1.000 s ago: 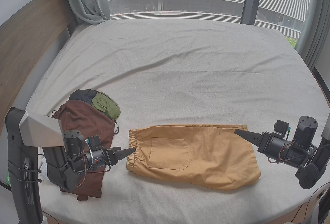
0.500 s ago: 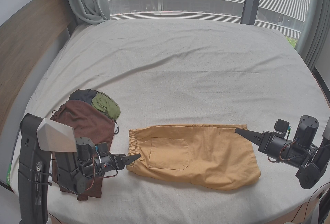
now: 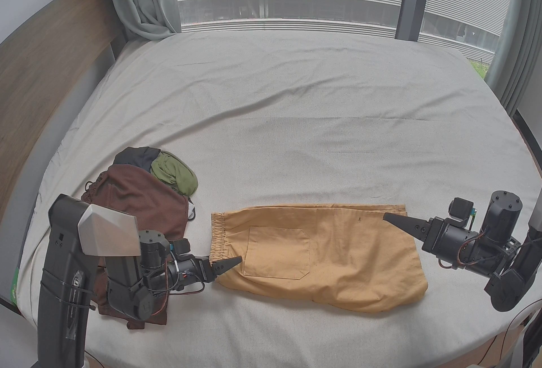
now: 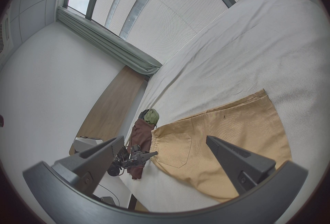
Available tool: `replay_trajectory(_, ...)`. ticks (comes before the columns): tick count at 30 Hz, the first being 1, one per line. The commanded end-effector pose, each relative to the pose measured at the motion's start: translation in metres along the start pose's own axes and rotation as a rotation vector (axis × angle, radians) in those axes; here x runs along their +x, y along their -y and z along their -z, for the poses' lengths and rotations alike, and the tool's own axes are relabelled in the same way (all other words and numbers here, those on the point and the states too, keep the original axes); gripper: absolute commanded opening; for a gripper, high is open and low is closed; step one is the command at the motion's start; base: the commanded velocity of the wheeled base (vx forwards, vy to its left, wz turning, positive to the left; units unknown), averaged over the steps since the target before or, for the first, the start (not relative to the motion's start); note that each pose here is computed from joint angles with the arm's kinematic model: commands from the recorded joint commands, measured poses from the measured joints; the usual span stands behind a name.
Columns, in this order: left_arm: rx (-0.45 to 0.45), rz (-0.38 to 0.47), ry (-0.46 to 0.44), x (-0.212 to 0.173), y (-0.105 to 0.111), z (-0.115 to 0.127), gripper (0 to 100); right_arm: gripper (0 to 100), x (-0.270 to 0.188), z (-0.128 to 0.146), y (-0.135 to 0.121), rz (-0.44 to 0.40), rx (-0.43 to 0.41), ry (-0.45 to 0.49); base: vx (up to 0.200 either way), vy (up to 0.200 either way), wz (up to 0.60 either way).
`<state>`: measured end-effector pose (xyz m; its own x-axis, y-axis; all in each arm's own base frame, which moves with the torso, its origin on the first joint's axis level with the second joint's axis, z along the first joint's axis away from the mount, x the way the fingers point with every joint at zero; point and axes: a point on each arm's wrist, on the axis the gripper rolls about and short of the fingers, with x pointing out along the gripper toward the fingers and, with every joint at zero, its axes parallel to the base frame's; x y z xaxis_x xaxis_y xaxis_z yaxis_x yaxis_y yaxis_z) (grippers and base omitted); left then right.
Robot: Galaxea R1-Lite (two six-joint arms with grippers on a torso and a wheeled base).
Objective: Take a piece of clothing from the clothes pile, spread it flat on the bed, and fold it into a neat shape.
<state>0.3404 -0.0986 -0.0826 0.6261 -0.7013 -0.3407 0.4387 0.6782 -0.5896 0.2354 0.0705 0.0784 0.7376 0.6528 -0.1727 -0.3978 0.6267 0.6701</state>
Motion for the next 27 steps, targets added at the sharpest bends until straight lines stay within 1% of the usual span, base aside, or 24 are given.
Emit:
replay_trajectory(1, -0.014, 0.01, 0.001, 0.005, 0.001, 0.001, 100, 100, 0.0, 0.001, 0.0, -0.001, 0.0, -0.003, 0.0, 0.0, 0.0)
replay_trajectory(2, -0.041, 0.017, 0.002, 0.007, 0.003, 0.0, 100, 100, 0.001, 0.0, 0.0, -0.001, 0.0, -0.001, 0.0, 0.0, 0.0)
replay_trajectory(5, -0.058, 0.015, 0.015, 0.011, 0.005, -0.002, 100, 100, 0.001, 0.0, 0.001, 0.0, 0.001, -0.002, 0.0, 0.0, 0.0)
replay_trajectory(10, -0.082, -0.024, 0.052, 0.019, 0.01, -0.002, 100, 100, 0.001, 0.0, 0.0, -0.002, -0.001, 0.0, 0.0, 0.0, 0.0)
replay_trajectory(20, -0.088, -0.04, 0.055, 0.021, 0.009, 0.001, 100, 100, 0.001, 0.001, 0.0, -0.002, 0.0, -0.004, 0.0, 0.0, 0.0)
replay_trajectory(23, -0.088, -0.057, 0.067, 0.022, 0.008, 0.001, 100, 100, 0.002, 0.001, 0.0, 0.0, -0.001, -0.004, 0.0, 0.0, 0.0)
replay_trajectory(24, -0.089, -0.062, 0.07, 0.022, 0.008, 0.001, 0, 100, 0.002, 0.001, 0.001, 0.001, 0.0, -0.005, 0.0, 0.0, 0.0)
replay_trajectory(27, -0.09, -0.063, 0.069, 0.022, 0.008, 0.002, 0, 100, 0.002, 0.001, 0.001, 0.001, 0.0, -0.005, 0.0, 0.0, 0.0)
